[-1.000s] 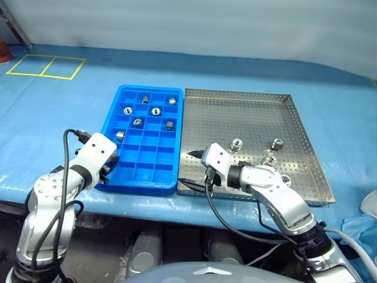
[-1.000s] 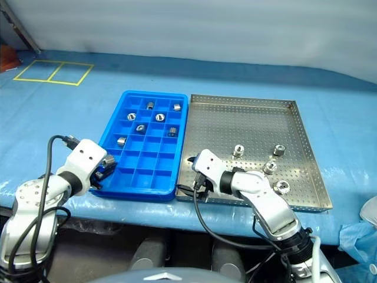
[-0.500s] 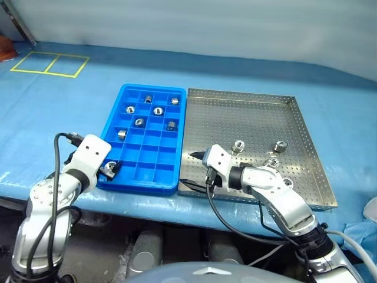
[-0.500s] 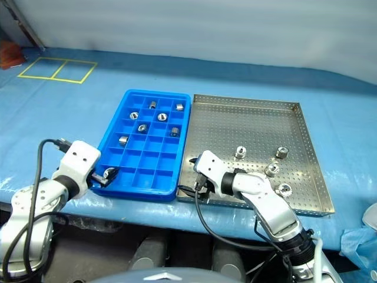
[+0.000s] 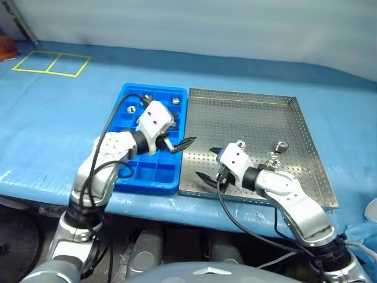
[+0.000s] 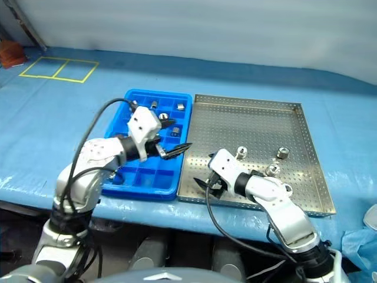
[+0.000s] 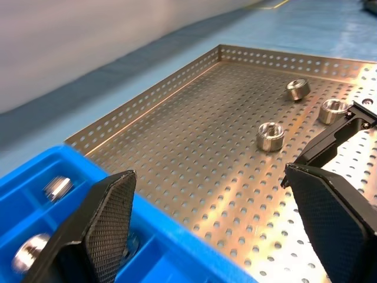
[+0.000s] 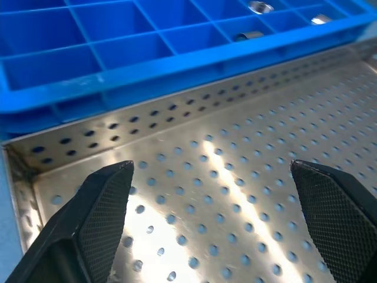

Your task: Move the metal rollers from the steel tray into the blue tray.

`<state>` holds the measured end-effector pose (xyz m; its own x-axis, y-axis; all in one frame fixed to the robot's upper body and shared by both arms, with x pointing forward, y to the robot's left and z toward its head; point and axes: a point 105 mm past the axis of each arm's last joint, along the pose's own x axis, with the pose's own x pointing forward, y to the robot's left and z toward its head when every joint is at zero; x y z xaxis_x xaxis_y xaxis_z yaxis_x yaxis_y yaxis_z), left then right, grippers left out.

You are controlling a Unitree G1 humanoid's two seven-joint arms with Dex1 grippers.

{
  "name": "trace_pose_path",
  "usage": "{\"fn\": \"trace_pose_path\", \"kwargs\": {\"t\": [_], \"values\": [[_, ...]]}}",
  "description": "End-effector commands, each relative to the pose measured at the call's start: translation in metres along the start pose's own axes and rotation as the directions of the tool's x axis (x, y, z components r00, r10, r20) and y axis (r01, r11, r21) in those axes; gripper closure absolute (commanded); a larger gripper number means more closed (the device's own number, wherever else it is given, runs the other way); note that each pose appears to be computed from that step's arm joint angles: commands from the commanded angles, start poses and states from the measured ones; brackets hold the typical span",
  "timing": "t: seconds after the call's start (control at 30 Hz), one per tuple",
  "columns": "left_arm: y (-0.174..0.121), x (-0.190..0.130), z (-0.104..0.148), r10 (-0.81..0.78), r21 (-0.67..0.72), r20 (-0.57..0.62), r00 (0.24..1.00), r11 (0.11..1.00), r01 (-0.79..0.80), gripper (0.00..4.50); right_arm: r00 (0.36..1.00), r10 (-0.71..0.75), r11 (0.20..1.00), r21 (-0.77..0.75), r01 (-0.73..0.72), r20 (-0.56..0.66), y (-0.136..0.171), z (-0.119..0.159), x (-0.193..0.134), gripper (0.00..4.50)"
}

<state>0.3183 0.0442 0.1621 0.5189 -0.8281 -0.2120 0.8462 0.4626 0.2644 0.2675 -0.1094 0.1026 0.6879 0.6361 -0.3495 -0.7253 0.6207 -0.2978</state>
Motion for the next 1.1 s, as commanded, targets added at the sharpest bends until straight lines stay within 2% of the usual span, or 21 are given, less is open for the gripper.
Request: {"fn": "trace_pose_path", "kwargs": {"t": [0.03,0.1,0.23,0.43,0.6,1.1], "values": [[-0.004,0.026,-0.002,-0.096,0.045,0.007,0.995,0.994,0.095,0.1,0.996,-0.091,0.995,-0.027,0.091,-0.005,-0.011,0.005,-0.019,0.0],[-0.005,0.038,-0.003,-0.138,0.03,0.02,0.99,0.99,0.137,0.1,0.994,-0.107,0.994,-0.017,0.107,-0.022,-0.01,0.001,-0.025,0.0],[-0.012,0.065,-0.018,-0.216,0.025,-0.03,0.976,0.976,0.216,0.1,0.982,-0.177,0.983,0.043,0.18,-0.065,-0.01,-0.011,-0.031,0.0],[-0.022,0.09,-0.035,-0.278,0.042,-0.104,0.955,0.958,0.284,0.1,0.929,-0.348,0.924,0.121,0.363,-0.127,-0.025,-0.027,-0.036,0.0],[-0.021,0.097,-0.047,-0.275,0.047,-0.144,0.951,0.958,0.284,0.1,0.924,-0.358,0.919,0.126,0.374,-0.13,-0.021,-0.028,-0.039,0.0],[-0.011,0.092,-0.045,-0.235,0.054,-0.134,0.963,0.968,0.243,0.1,0.934,-0.338,0.927,0.131,0.351,-0.114,-0.02,-0.026,-0.03,0.0]]}}
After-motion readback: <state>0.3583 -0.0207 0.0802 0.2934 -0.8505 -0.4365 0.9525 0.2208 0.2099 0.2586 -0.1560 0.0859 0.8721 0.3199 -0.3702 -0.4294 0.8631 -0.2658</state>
